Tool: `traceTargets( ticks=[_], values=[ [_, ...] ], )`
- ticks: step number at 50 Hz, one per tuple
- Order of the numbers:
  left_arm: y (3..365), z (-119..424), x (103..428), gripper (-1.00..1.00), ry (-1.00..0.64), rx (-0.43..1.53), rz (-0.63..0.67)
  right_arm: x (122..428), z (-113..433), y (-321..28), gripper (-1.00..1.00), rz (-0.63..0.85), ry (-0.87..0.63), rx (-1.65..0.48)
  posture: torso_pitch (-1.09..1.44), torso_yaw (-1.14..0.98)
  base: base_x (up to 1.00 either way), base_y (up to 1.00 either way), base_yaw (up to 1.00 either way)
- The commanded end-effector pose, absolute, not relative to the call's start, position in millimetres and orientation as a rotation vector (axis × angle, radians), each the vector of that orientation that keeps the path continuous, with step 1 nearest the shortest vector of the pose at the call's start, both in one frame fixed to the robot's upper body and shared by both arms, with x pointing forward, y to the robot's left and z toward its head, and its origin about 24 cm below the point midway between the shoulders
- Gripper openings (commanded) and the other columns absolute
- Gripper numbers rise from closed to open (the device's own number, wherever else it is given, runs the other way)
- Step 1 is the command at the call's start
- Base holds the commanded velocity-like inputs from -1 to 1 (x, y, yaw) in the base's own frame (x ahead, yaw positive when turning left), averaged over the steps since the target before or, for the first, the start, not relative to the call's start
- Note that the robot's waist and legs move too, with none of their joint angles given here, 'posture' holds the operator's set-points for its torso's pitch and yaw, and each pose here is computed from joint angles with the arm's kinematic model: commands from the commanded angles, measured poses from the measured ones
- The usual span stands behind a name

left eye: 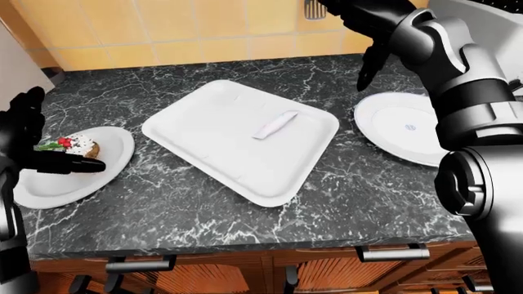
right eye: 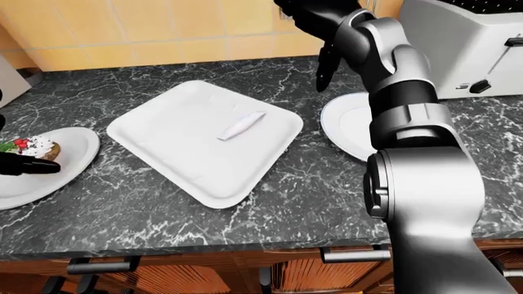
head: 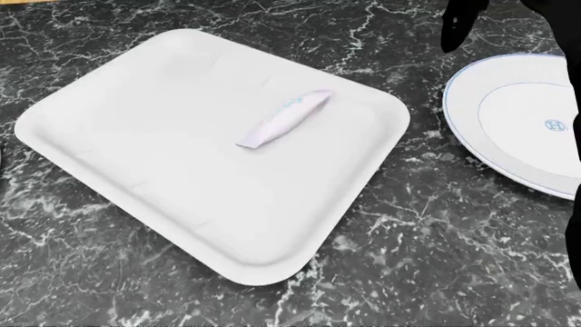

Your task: Move the dessert items from the plate to the tray.

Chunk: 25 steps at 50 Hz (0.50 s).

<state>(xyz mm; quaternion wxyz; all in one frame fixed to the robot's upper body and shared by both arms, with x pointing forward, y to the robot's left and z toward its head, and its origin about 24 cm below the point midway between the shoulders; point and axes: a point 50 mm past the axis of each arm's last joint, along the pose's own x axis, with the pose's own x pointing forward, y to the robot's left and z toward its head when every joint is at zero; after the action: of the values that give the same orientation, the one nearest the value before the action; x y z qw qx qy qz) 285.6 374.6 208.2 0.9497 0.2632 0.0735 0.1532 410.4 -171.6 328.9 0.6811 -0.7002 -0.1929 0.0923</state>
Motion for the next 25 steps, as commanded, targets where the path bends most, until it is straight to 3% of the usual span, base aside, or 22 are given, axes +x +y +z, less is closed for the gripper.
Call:
traceTargets(
  ticks=[1,8,9,11,12,21,24,25],
  values=[
    [374.4,227.8,282.6,1.0,0.075,0.572,0.329,403.0,356.4,-168.0,1.0,0.139,-0.529,-1.562,0.0,0.0,0.0,0.0,0.0],
    [374.7,223.6,280.3,1.0,0.082,0.572,0.328,403.0,356.2,-168.4,1.0,0.137,-0.53,-1.557,0.0,0.0,0.0,0.0,0.0],
    [374.0,223.2,280.2,0.98,0.082,0.572,0.327,402.9,356.5,-168.6,1.0,0.136,-0.531,-1.558,0.0,0.0,0.0,0.0,0.0],
    [374.1,221.6,280.3,0.75,0.084,0.573,0.327,403.0,355.7,-168.7,1.0,0.138,-0.529,-1.558,0.0,0.0,0.0,0.0,0.0],
    [374.5,221.0,280.4,0.81,0.086,0.572,0.325,402.9,356.2,-168.7,1.0,0.137,-0.529,-1.557,0.0,0.0,0.0,0.0,0.0],
    [374.8,213.6,280.9,0.72,0.096,0.568,0.318,402.3,358.7,-168.5,1.0,0.134,-0.532,-1.553,0.0,0.0,0.0,0.0,0.0],
    [374.0,213.4,282.0,0.47,0.097,0.569,0.314,401.8,360.4,-168.1,1.0,0.134,-0.532,-1.557,0.0,0.0,0.0,0.0,0.0],
    [373.6,213.3,282.0,0.54,0.099,0.572,0.315,401.8,360.8,-168.1,1.0,0.134,-0.532,-1.557,0.0,0.0,0.0,0.0,0.0]
  ],
)
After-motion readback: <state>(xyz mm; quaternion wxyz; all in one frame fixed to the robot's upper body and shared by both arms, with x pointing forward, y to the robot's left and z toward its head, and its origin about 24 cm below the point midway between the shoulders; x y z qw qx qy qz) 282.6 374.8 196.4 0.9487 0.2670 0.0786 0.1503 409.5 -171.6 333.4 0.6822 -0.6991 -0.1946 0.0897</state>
